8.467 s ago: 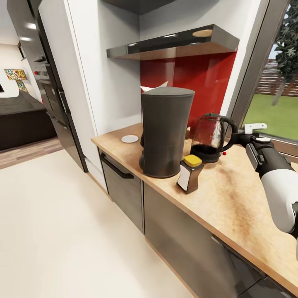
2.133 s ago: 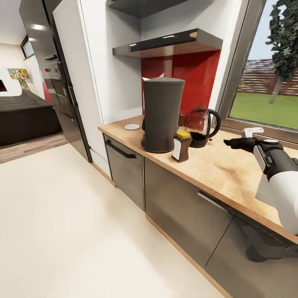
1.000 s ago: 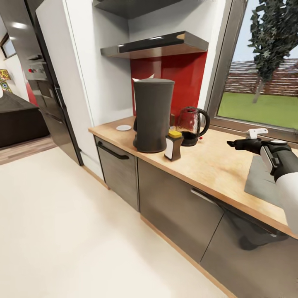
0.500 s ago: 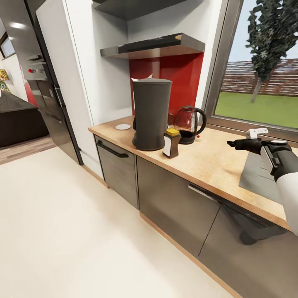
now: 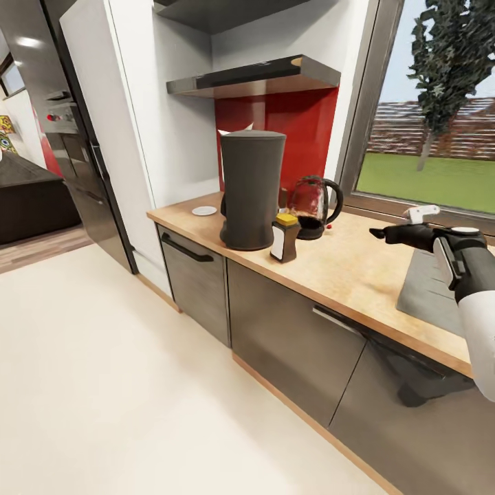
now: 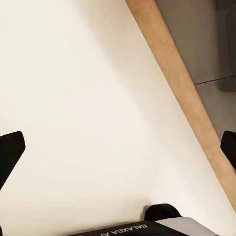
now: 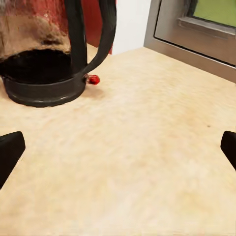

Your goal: Set up a coffee station on the kitchen countertop: keep the coffee maker on the countertop, move the bottle of coffee from the kitchen shelf to the counter next to the coffee maker, place a paper coffee filter on top of the coffee maker, put the saucer next to the coffee maker with the coffee cup on the saucer, and place the electric kettle next to the coffee maker.

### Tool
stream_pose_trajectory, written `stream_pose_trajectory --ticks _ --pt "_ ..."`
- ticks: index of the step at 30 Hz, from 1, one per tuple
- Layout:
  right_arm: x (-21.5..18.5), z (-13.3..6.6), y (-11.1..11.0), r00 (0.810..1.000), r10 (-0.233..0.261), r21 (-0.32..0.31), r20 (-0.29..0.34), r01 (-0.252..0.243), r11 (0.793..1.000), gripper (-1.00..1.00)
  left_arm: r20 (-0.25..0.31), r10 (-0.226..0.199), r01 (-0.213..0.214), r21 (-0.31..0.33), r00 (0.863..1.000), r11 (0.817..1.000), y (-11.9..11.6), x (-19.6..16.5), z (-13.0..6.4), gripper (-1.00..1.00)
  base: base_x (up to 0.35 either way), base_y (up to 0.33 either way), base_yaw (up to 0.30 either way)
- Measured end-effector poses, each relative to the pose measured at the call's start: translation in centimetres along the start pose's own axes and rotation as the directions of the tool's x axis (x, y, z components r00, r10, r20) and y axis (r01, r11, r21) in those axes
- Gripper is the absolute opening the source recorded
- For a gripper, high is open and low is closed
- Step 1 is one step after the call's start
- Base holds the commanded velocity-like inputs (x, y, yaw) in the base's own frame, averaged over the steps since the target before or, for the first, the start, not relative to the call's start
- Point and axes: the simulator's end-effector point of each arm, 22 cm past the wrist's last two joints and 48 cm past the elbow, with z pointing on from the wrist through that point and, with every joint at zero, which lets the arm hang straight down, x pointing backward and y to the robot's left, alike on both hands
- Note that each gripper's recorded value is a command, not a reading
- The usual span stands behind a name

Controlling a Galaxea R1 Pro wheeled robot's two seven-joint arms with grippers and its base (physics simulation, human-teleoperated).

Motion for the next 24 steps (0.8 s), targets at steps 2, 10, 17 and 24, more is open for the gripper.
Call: stream_pose_trajectory --ticks 2,10,17,24 --pt "0.3 -0.4 1.0 1.0 0.005 -0.026 -0.01 -0.005 1.0 1.0 0.0 0.0 0.0 0.0 1.0 1.0 0.0 0.0 0.0 1.0 0.0 0.0 0.0" --pt "3.0 -3.6 8.8 0.998 0.05 -0.214 0.038 -0.041 0.976 1.0 0.0 0.0 0.0 0.001 1.0 1.0 0.0 0.0 0.0 1.0 0.0 0.0 0.0" --pt "10.7 -10.7 18.3 1.0 0.016 -0.485 -0.007 -0.017 0.874 1.0 -0.001 0.001 -0.001 0.002 1.0 1.0 -0.1 0.0 0.0 1.0 0.0 0.0 0.0" --pt "16.1 -15.9 23.7 0.995 0.0 -0.673 -0.105 -0.071 0.737 1.0 -0.003 -0.001 0.001 0.003 1.0 1.0 -0.2 0.2 0.1 1.0 0.0 0.0 0.0"
